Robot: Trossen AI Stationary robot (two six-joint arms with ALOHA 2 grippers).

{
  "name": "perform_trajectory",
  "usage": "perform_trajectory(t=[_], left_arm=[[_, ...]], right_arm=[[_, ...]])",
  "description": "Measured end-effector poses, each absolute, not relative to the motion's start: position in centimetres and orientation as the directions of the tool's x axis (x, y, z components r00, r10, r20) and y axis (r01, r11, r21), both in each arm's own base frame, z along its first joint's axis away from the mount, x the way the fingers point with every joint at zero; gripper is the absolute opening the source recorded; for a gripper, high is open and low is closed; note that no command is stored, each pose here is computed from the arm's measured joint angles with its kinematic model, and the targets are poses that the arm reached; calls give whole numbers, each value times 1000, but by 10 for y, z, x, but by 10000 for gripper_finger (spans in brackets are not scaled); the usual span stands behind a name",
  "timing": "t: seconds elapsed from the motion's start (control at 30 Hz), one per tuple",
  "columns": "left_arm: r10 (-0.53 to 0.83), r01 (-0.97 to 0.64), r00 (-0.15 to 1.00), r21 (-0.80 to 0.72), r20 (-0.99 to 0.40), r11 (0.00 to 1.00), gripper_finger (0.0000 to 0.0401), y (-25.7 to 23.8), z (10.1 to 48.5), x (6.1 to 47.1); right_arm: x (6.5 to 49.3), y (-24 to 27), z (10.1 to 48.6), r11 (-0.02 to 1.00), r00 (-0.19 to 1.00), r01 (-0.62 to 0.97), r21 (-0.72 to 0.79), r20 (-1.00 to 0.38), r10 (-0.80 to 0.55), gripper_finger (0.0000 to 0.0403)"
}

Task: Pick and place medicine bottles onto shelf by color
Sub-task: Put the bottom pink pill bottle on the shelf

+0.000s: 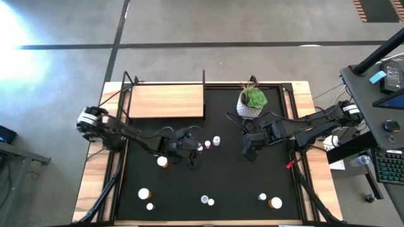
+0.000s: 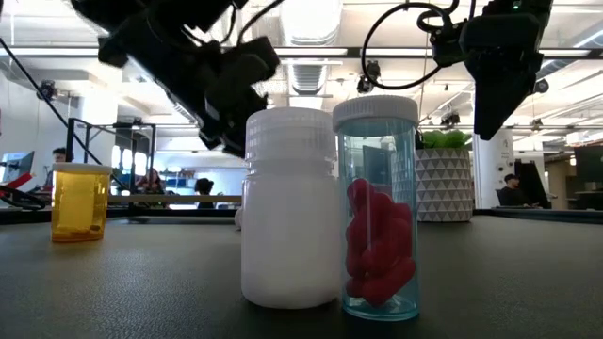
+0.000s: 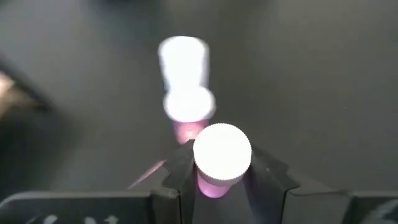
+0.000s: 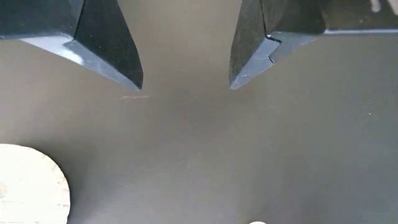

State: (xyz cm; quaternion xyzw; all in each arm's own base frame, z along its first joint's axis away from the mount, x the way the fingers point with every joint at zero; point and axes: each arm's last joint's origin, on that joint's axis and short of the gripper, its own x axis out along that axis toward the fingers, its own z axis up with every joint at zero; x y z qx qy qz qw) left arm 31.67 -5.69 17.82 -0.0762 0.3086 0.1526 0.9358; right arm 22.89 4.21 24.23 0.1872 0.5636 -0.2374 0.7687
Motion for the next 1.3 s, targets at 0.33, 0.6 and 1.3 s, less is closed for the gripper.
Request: perform_trajectory(t=[0.33, 0.6, 1.3], left_arm=[[589, -669, 588, 77, -554, 740, 93, -5, 232, 266], [735, -861, 403, 46, -545, 506, 93, 58, 234, 225], [822, -977, -17, 183, -570, 107, 93, 120, 205, 155]], right_arm=[[229, 42, 242, 817, 254, 576, 22, -955, -154, 228], [230, 42, 243, 816, 260, 578, 27, -954, -152, 228], [232, 43, 243, 816, 288, 576, 49, -946, -146, 228]])
